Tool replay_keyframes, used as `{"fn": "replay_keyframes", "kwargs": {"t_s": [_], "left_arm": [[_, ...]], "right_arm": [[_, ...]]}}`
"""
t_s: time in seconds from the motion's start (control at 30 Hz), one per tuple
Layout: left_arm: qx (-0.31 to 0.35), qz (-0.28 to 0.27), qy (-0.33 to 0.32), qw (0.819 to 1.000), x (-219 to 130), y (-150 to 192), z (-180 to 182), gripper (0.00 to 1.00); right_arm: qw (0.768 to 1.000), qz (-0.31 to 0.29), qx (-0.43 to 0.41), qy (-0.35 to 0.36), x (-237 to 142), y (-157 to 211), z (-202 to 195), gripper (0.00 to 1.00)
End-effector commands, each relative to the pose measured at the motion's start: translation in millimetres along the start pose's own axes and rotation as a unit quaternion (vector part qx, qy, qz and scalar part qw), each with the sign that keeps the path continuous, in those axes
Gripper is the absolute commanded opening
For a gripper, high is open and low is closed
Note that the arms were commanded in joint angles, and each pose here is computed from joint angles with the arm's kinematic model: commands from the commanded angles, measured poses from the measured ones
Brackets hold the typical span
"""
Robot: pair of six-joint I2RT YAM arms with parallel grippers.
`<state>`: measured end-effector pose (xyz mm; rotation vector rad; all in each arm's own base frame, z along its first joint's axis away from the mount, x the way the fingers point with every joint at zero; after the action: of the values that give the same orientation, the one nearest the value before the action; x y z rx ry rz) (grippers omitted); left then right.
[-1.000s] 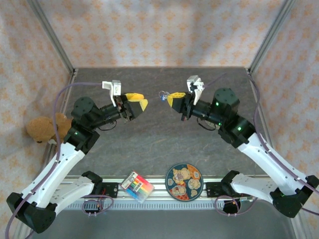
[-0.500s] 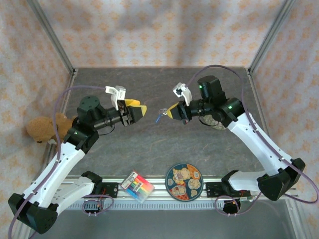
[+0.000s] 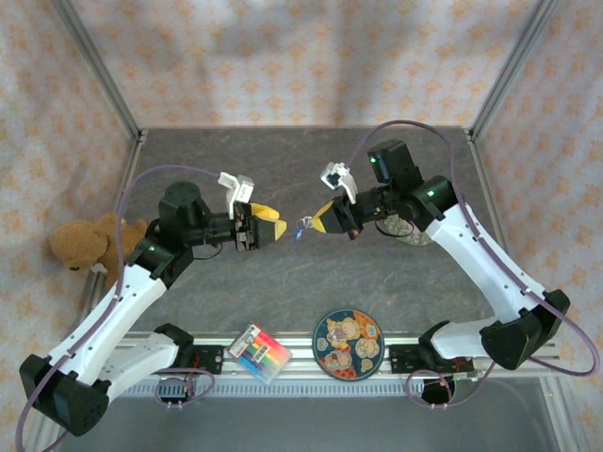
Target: Remove the keys from the keyring
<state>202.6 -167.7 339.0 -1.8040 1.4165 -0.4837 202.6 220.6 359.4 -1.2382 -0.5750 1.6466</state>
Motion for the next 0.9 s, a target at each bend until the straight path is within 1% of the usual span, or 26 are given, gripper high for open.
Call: {"fn": "replay_keyframes", "kwargs": {"t_s": [0.0, 0.3, 0.4, 0.5, 0.57, 0.8, 0.87], "left_arm": [[0.024, 0.020, 0.043, 0.999, 1, -5, -17, 0.61], [0.028, 0.046, 0.061, 0.997, 12, -8, -24, 0.61], [0.031, 0.054, 0.062, 0.996, 15, -8, -24, 0.59], [0.031, 0.057, 0.064, 0.996, 18, -9, -25, 0.52], [0.031, 0.060, 0.065, 0.996, 19, -9, -25, 0.50], [0.034, 0.066, 0.064, 0.995, 24, -11, -25, 0.50], [0.034, 0.066, 0.065, 0.995, 25, -12, -25, 0.49]], "right_arm": [[1.000, -0.010, -0.017, -0.024, -7, -8, 10, 0.00], [0.999, -0.010, -0.017, -0.034, -8, -8, 13, 0.00], [0.999, -0.011, -0.017, -0.036, -8, -8, 13, 0.00], [0.999, -0.012, -0.016, -0.039, -7, -9, 13, 0.00], [0.999, -0.013, -0.017, -0.040, -7, -9, 13, 0.00], [0.999, -0.014, -0.015, -0.048, -6, -9, 13, 0.00], [0.999, -0.014, -0.014, -0.049, -6, -9, 13, 0.00]]}}
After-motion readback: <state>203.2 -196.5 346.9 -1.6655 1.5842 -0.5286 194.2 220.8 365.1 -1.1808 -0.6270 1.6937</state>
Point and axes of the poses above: each hand's point on the last joint's axis, 136 mm out from that joint toward the fingers, its own x axis out along the fingers, its own z axis along the line the jaws close on, y = z × x, the point moved 7 cm from there along -x, back along the fingers, and after that the axes turned 6 degrees about -x, right-handed, at the moved point
